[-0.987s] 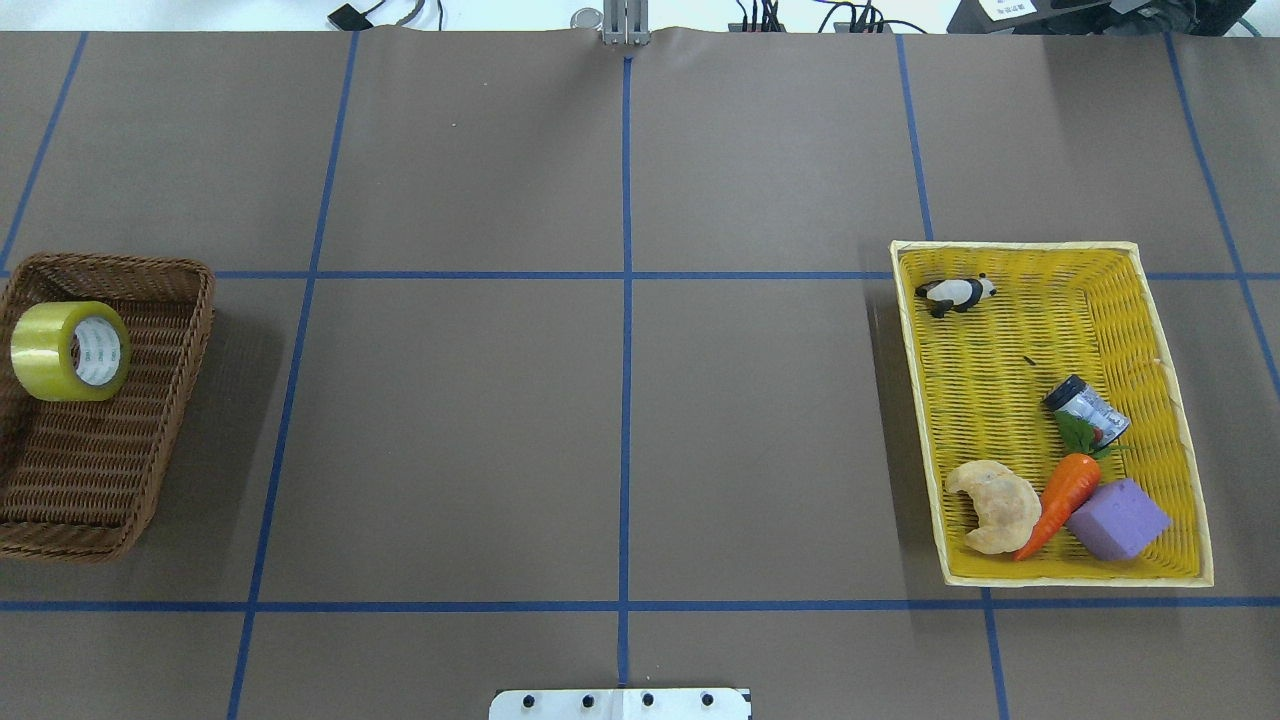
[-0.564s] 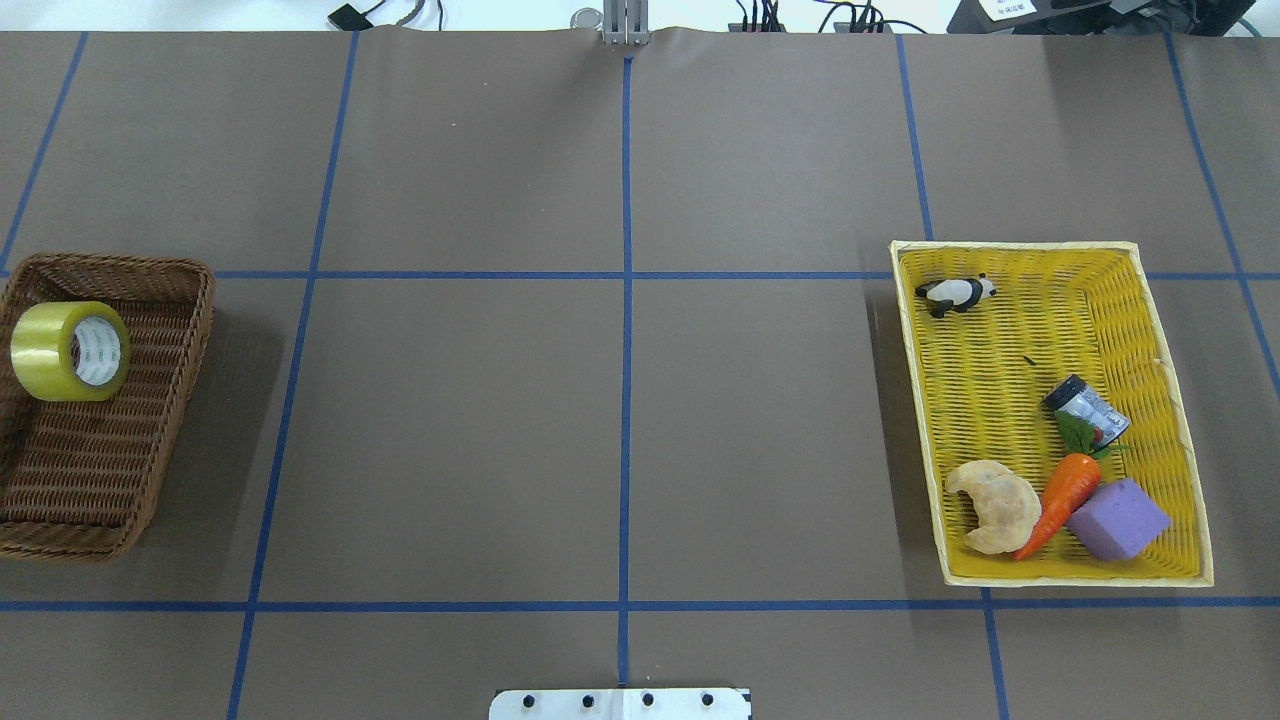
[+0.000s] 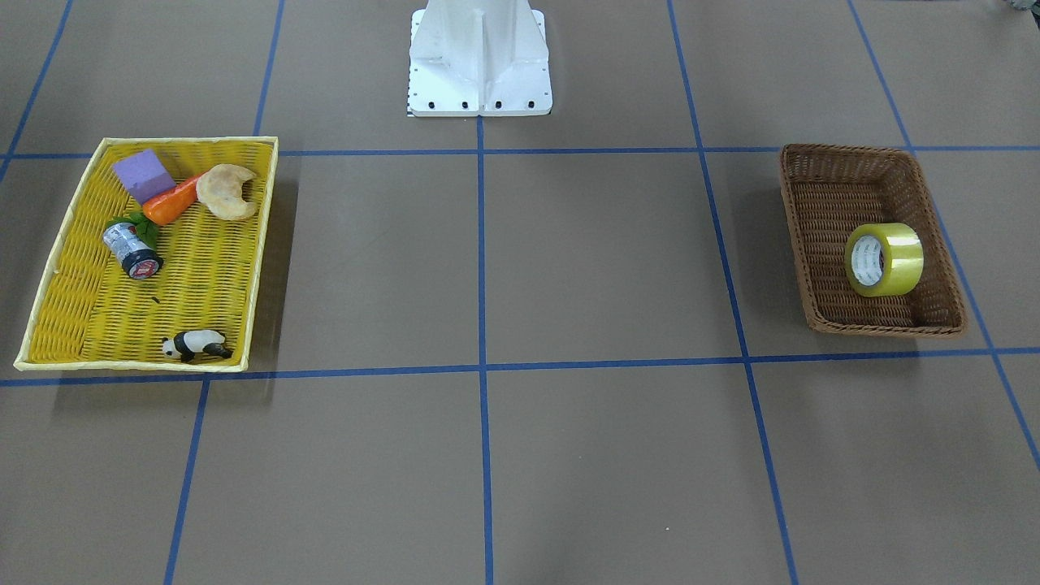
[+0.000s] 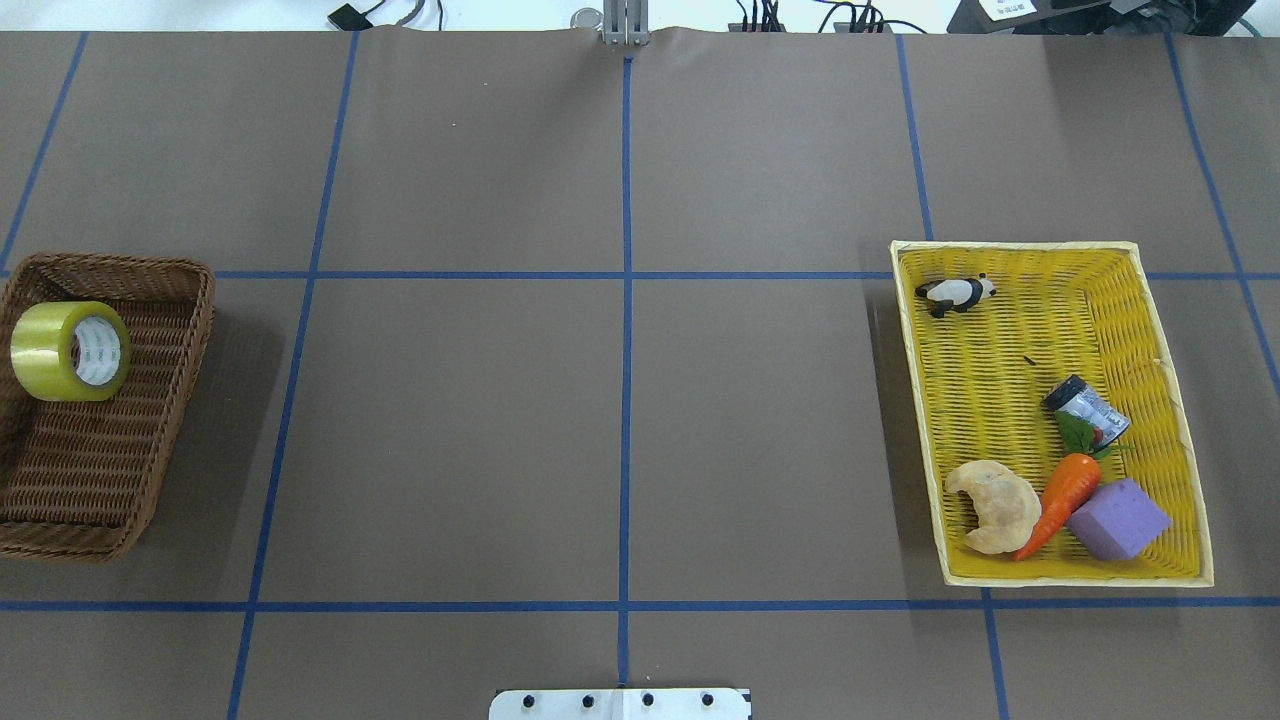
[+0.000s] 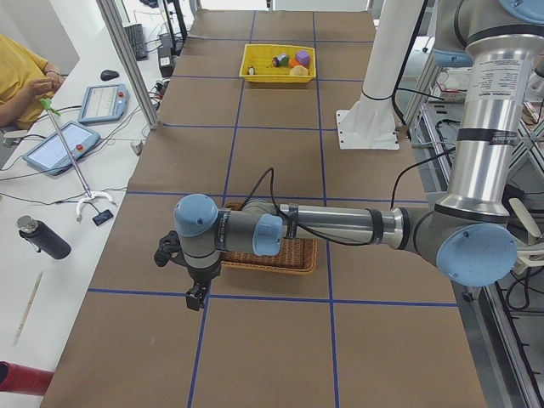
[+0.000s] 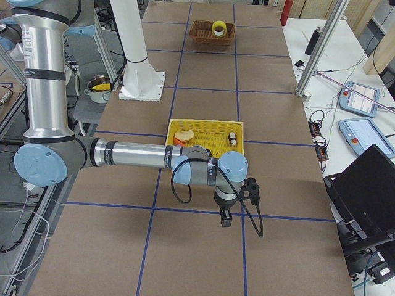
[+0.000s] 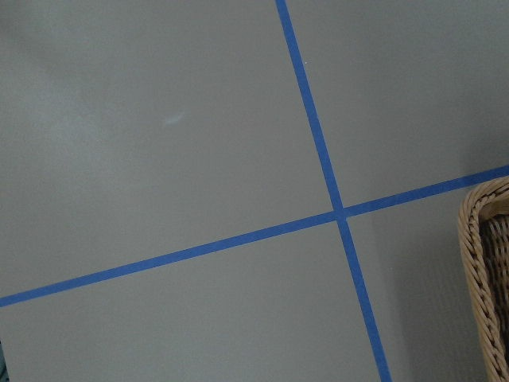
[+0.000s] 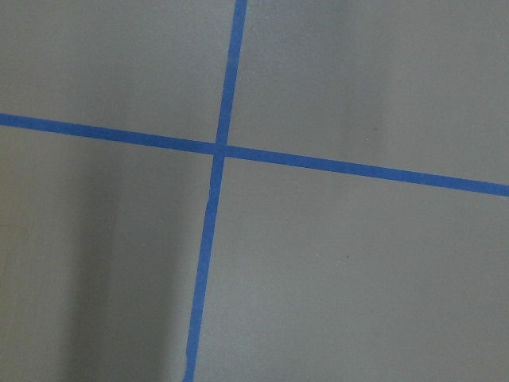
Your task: Move tape to another basket
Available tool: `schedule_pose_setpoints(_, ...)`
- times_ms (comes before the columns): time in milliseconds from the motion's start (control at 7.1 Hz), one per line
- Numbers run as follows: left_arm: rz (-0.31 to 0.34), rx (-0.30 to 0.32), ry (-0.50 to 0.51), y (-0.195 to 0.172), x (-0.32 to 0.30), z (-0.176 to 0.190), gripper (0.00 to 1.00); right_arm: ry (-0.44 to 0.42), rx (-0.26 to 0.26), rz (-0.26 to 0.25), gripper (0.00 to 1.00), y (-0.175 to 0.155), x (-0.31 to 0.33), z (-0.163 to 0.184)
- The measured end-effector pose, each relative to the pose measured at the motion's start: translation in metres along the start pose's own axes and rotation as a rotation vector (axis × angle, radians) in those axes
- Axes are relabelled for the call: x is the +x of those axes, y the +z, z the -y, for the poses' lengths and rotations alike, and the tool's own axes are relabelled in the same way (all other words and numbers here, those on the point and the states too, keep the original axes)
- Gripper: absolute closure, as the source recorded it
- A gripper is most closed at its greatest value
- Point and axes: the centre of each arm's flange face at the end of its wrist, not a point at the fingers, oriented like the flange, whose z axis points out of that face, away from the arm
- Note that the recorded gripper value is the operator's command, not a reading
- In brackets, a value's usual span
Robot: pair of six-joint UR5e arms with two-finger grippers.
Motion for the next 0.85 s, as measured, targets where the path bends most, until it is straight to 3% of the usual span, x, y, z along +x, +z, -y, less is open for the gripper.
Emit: schedule_pose_setpoints(846, 0.0, -0.001, -0.003, 0.0003, -0.0002, -0.0004, 0.0, -0.001, 0.004, 0.021, 0.0, -0.0007, -0.0027, 0.0005)
